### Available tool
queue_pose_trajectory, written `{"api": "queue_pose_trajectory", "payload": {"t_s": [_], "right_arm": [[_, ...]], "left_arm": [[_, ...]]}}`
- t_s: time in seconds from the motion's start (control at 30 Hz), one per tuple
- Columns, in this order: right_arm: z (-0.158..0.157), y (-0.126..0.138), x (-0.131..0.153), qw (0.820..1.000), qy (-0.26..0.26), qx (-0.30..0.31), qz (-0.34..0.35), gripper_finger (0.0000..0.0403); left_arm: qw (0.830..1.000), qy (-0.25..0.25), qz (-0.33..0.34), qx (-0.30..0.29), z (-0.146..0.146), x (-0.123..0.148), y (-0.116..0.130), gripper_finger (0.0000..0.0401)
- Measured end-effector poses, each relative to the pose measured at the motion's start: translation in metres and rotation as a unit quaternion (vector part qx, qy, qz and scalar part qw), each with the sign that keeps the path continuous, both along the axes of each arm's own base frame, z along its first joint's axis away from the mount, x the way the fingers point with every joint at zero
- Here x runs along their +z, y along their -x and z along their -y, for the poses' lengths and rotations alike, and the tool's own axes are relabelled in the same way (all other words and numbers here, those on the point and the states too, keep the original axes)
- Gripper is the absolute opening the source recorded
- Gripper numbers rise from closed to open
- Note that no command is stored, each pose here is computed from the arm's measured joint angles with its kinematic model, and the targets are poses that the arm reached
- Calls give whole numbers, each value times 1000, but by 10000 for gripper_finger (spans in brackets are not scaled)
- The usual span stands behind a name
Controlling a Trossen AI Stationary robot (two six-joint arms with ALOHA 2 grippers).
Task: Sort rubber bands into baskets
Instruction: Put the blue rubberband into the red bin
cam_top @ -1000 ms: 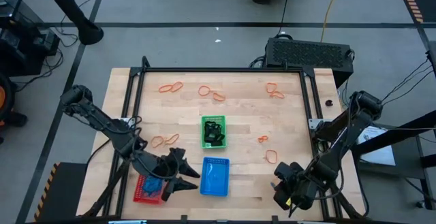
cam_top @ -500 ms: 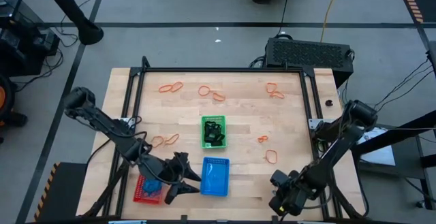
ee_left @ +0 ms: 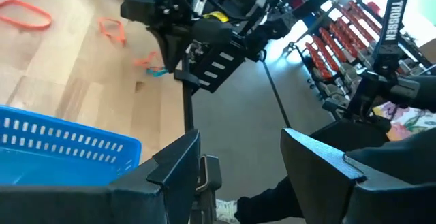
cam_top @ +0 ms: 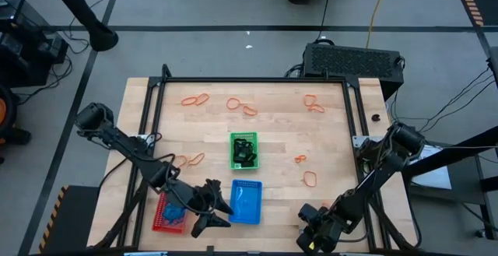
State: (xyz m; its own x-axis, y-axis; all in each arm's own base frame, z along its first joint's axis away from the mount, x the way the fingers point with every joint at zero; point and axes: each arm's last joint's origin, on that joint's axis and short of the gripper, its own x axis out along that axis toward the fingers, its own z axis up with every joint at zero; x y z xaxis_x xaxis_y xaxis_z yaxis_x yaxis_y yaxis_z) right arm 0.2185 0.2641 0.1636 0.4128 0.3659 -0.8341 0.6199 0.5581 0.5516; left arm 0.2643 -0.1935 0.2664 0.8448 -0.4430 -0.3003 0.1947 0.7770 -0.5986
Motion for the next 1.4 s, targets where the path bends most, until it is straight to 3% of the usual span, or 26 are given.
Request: {"api": "queue_pose_trajectory", "payload": {"t_s": [0.23, 0.5, 0.67, 0.8, 0.97, 1.13, 1.27, 1.4], "right_arm": [[11, 5, 19, 999, 20, -21, 22, 0], [20, 9, 59, 992, 14, -30, 125, 0], [33, 17, 73, 991, 29, -43, 122, 0], [34, 17, 85, 985, 21, -33, 166, 0], [33, 3, 107, 960, -1, -2, 279, 0], [35, -14, 131, 917, -34, 5, 398, 0], [38, -21, 144, 890, -59, 12, 452, 0], [42, -26, 147, 883, -64, 3, 465, 0]], "left_arm": [[1000, 9, 3, -5, -5, 1, -4, 210], [1000, 14, 11, 9, -13, 3, -10, 210], [999, 14, 20, 20, -20, 5, -15, 210], [999, 7, 41, 24, -23, 6, -20, 210], [990, -6, 141, 23, -22, 2, -42, 210], [970, -32, 241, -13, -15, -4, -75, 210], [959, -61, 274, -38, -10, -1, -99, 210], [954, -56, 283, -79, -12, -1, -117, 210]]}}
